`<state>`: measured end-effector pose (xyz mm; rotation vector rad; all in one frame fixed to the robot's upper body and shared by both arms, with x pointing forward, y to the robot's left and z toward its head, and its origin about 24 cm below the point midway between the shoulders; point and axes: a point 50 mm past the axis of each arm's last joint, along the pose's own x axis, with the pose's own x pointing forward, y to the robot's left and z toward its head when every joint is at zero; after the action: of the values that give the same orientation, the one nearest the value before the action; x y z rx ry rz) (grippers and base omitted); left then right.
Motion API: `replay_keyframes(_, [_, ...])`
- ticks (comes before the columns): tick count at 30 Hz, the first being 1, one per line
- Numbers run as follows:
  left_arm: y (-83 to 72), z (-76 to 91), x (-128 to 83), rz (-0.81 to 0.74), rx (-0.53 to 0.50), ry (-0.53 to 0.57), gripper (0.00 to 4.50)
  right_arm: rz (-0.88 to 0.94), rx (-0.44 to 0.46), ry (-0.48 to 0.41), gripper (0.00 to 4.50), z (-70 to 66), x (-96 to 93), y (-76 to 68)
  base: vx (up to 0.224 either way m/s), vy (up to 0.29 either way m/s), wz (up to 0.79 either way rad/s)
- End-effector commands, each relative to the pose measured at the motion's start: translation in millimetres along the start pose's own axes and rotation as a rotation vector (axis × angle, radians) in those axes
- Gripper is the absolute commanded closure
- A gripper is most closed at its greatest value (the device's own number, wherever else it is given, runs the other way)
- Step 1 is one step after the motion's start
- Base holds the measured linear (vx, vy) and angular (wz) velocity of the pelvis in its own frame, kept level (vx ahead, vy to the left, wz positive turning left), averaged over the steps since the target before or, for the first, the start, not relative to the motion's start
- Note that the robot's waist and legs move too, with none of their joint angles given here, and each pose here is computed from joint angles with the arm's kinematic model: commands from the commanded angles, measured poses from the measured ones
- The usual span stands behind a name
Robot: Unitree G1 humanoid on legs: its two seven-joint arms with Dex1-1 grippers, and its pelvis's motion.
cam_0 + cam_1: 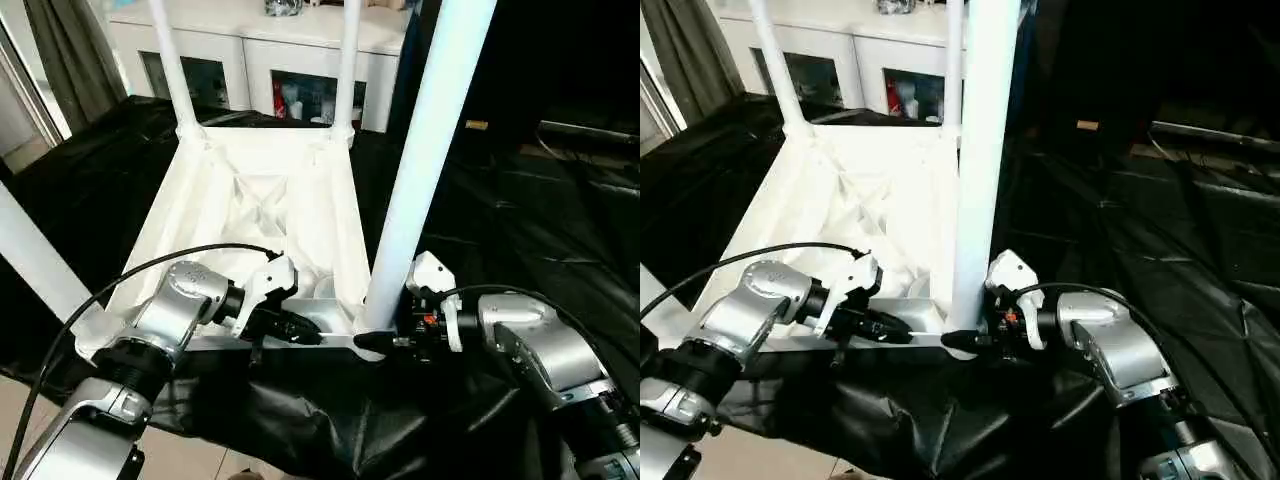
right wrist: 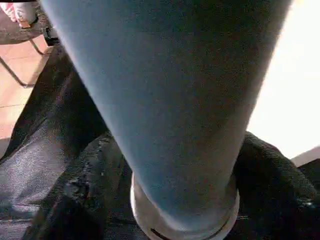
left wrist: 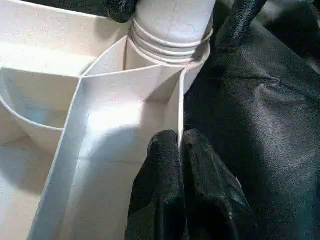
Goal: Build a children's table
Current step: Rotate leg to tighten
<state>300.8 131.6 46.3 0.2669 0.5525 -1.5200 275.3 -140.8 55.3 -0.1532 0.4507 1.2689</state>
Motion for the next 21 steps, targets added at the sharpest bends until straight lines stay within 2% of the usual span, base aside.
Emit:
replay_keyframes(1, [-6.0,8.4,12,-0.068,0.032,-0.023,4.50,0.048,-0.011,0.025,1.39,-1.1,8.9,5.9,0.000,0.000,0.00])
replay_keyframes(10, [-6.1,10.7,14,-0.045,0.032,-0.039,4.50,0.070,-0.015,0.038,2.03,-1.4,8.7,5.2,0.000,0.000,0.00])
replay_keyframes(17, [-5.9,9.0,14,-0.027,0.017,-0.047,4.50,0.062,0.015,0.022,2.09,-5.2,8.4,8.6,0.000,0.000,0.00])
replay_keyframes(19, [-0.9,8.6,15,0.032,0.014,-0.044,4.50,0.001,0.039,0.003,2.10,-6.0,11.2,5.9,0.000,0.000,0.00])
replay_keyframes(20, [11.3,9.9,20,0.179,0.013,-0.043,4.50,-0.173,0.086,-0.006,2.10,-10.3,18.0,-5.0,0.000,0.000,0.00])
replay_keyframes(21, [18.1,11.8,24,0.261,0.014,-0.047,4.50,-0.294,0.116,-0.002,2.10,-14.0,22.6,-12.7,0.000,0.000,0.00])
